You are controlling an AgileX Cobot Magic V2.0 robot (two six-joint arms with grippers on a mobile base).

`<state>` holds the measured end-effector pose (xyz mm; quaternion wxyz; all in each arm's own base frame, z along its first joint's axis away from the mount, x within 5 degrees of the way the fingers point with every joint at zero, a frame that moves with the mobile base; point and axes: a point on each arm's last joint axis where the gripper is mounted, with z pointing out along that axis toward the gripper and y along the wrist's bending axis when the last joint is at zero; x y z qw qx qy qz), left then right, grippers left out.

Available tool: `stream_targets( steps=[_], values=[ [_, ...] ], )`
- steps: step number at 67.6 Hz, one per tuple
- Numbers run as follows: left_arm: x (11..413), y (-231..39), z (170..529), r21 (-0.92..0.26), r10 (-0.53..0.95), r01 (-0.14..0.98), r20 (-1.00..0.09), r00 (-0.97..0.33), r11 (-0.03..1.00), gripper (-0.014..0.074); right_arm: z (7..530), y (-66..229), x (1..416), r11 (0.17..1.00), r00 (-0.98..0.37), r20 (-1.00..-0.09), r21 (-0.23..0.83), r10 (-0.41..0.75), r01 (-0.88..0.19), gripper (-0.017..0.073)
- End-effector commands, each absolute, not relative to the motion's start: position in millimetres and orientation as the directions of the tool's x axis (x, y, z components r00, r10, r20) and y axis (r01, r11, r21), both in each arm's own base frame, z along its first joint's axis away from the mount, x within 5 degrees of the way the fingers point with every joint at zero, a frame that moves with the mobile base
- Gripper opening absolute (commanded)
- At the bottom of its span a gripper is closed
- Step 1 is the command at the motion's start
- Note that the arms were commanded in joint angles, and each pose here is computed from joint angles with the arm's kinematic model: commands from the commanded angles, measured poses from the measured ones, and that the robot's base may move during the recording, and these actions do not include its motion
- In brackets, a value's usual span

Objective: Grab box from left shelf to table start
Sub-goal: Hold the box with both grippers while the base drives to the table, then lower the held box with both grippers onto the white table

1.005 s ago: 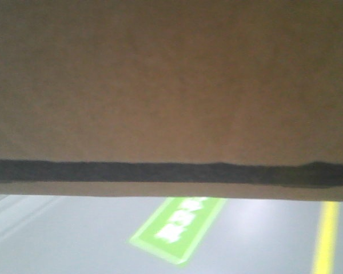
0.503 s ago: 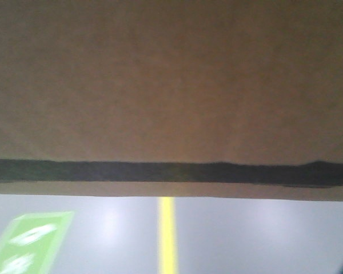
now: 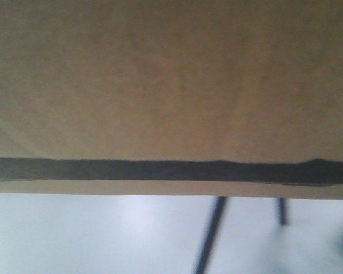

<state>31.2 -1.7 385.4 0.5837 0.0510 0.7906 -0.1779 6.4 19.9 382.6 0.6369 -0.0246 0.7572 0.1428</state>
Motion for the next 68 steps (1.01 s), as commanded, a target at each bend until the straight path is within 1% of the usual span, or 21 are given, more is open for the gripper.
stream_targets(
  steps=[1, 68],
  values=[
    [25.2, -1.3, 415.9, -0.271, -0.244, 0.366, -0.962, -0.12, 0.89, -0.0093, 402.0, 14.0, 8.1, 0.975, -0.031, -0.991, 0.132, 0.128, -0.177, 0.0059],
    [26.2, -1.9, 415.8, -0.271, -0.242, 0.365, -0.962, -0.123, 0.891, -0.0093, 401.9, 14.0, 8.1, 0.975, -0.033, -0.991, 0.132, 0.128, -0.177, 0.0059]
  ],
)
